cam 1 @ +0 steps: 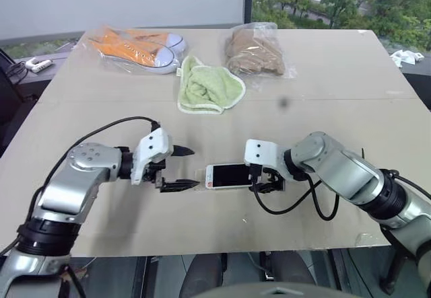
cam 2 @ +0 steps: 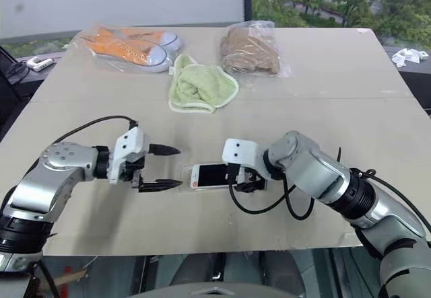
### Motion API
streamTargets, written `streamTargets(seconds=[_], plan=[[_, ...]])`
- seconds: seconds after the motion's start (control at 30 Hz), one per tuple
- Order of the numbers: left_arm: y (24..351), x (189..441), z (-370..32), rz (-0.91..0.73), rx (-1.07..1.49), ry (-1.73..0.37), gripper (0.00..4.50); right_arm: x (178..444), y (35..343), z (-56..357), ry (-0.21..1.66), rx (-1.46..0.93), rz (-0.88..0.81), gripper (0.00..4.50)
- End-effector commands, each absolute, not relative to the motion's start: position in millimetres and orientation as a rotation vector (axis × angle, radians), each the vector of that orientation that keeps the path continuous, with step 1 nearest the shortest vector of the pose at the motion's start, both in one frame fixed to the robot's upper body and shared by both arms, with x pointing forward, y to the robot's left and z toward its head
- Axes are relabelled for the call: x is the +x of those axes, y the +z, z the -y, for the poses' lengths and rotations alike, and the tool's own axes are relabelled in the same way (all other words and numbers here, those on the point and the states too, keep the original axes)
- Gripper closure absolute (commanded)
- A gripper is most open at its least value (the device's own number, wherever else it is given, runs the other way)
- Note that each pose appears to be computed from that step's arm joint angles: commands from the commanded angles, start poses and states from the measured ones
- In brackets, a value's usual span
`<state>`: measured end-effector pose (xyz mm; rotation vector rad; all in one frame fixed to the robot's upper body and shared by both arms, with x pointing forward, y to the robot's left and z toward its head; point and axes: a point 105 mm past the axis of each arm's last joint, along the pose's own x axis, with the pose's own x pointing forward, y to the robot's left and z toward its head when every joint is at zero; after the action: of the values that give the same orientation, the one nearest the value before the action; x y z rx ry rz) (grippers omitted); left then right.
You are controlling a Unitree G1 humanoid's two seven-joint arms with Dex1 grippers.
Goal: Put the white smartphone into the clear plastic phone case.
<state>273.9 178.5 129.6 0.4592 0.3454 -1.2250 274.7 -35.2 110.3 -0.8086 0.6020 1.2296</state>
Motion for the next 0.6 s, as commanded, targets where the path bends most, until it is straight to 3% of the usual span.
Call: streamTargets(seconds=[0.03,0.4,0.6], plan=[[127,279,-166,-0.314,0.499,-1.232,0.0,273,117,31,1.242,-0.828,-0.566,1.57],[98,305,-167,-0.278,0.691,-1.135,0.0,272,117,29,1.243,-0.825,-0.567,1.57],[83,302,-163,-0.284,0.663,-1.169,0.0,269,116,28,1.256,-0.821,-0.573,1.57]])
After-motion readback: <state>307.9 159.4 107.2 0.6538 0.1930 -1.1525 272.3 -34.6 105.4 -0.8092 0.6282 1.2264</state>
